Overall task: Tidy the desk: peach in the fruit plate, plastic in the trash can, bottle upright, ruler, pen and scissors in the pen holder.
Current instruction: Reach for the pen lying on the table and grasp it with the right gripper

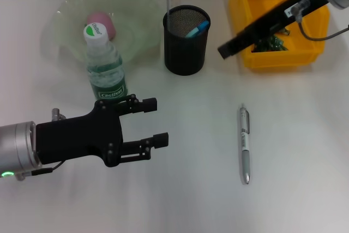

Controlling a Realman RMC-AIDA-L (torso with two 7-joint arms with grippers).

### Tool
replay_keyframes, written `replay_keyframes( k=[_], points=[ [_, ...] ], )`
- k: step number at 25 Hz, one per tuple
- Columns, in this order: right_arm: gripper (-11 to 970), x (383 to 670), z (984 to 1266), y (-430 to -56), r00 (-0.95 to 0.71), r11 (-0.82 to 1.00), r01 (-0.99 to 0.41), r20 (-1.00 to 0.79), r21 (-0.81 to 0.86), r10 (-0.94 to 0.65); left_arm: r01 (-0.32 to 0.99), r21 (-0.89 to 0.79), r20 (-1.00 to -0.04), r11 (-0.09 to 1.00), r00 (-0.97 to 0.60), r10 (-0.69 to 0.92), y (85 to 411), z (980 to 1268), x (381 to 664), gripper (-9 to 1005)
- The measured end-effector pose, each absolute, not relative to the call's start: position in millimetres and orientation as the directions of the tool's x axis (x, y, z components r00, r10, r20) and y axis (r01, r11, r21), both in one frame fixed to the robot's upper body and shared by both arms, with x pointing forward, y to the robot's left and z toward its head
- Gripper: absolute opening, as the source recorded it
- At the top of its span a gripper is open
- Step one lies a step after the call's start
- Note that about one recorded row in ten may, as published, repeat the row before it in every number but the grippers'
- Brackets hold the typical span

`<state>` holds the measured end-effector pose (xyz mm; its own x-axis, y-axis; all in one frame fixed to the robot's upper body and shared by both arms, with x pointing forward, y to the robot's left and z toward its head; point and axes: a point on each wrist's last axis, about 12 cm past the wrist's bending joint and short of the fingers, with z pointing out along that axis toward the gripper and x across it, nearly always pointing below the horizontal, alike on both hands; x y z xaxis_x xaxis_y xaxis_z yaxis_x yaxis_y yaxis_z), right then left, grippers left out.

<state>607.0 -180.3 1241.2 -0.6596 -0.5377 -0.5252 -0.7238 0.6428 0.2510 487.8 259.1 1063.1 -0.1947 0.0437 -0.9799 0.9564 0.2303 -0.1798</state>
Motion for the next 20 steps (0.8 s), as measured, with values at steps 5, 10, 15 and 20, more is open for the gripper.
replay_keyframes(
  k=[5,10,15,20],
  points=[
    [640,607.3,1232.3,-168.2,-0.745,0.712,-0.653,-0.387,0.258,-0.543,0.954,-0.156,-0.984,0.257,-0.172,0.04,259.2,1062.0,489.9,747],
    [639,607.3,1213.2,-161.8,-0.834,0.785,-0.546,-0.279,0.294,-0.476,0.945,-0.144,-0.989,0.293,-0.151,0.003,262.8,1064.2,490.6,747],
    [638,608.1,1191.0,-163.2,-0.9,0.832,-0.436,-0.19,0.344,-0.393,0.942,-0.12,-0.992,0.314,-0.124,-0.006,265.9,1064.9,490.1,747],
    [637,608.3,1178.5,-161.9,-0.92,0.851,-0.391,-0.127,0.35,-0.371,0.941,-0.109,-0.994,0.319,-0.113,-0.008,266.3,1065.0,490.2,747]
  ],
)
